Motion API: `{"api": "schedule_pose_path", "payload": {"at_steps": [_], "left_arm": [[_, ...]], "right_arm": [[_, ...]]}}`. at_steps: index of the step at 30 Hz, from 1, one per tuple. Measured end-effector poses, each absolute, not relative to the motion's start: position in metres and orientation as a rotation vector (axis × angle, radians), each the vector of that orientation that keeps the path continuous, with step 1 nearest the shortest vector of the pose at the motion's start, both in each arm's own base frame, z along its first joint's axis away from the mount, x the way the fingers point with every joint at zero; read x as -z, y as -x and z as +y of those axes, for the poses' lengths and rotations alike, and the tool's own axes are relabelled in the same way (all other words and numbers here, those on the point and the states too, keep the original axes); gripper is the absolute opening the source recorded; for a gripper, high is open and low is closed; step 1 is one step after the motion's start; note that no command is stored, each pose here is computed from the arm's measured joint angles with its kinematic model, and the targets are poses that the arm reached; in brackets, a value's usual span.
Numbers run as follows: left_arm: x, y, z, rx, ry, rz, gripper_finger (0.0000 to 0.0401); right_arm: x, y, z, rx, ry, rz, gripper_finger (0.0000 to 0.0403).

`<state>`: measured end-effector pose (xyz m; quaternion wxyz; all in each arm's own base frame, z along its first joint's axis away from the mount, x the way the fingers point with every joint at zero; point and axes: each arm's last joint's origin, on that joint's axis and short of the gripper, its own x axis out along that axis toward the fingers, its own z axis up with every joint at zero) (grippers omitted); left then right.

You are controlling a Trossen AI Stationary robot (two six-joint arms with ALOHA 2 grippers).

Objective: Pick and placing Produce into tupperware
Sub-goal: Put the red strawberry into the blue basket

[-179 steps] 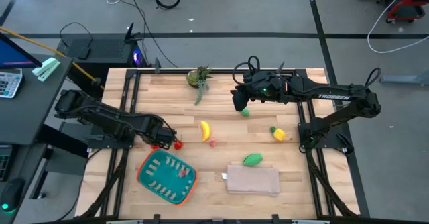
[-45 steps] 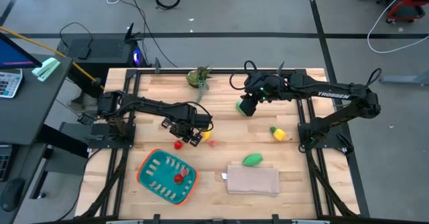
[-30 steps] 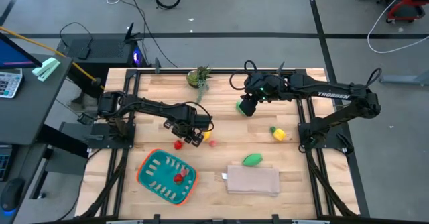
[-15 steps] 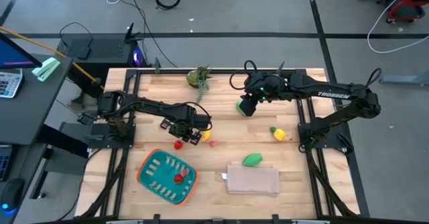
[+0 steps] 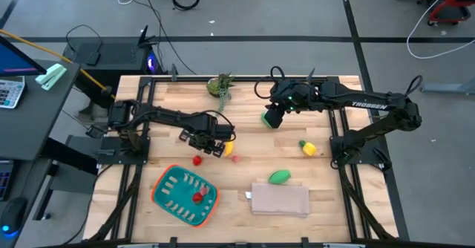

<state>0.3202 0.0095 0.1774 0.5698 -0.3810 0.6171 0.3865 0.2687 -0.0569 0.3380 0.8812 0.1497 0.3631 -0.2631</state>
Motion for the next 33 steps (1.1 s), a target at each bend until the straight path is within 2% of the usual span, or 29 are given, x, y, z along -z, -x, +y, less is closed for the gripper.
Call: {"api": "schedule_pose_path", "payload": {"at_steps": [9, 16, 26, 33], "left_arm": [[-0.177, -0.32, 0.006, -0.891, 0.903, 1.461, 0.0139], [-0.161, -0.309, 0.004, -0.916, 0.94, 1.525, 0.0138], [-0.16, -0.32, 0.004, -0.845, 0.974, 1.42, 0.0131], [-0.16, -0.319, 0.004, -0.848, 0.972, 1.423, 0.0116]], "right_arm": [[-0.338, -0.269, -0.057, 0.548, -0.312, 0.757, 0.0156], [-0.338, -0.269, -0.057, 0.546, -0.307, 0.758, 0.0156], [-0.34, -0.27, -0.057, 0.542, -0.308, 0.732, 0.0156], [-0.34, -0.271, -0.057, 0.541, -0.307, 0.727, 0.0156]]}}
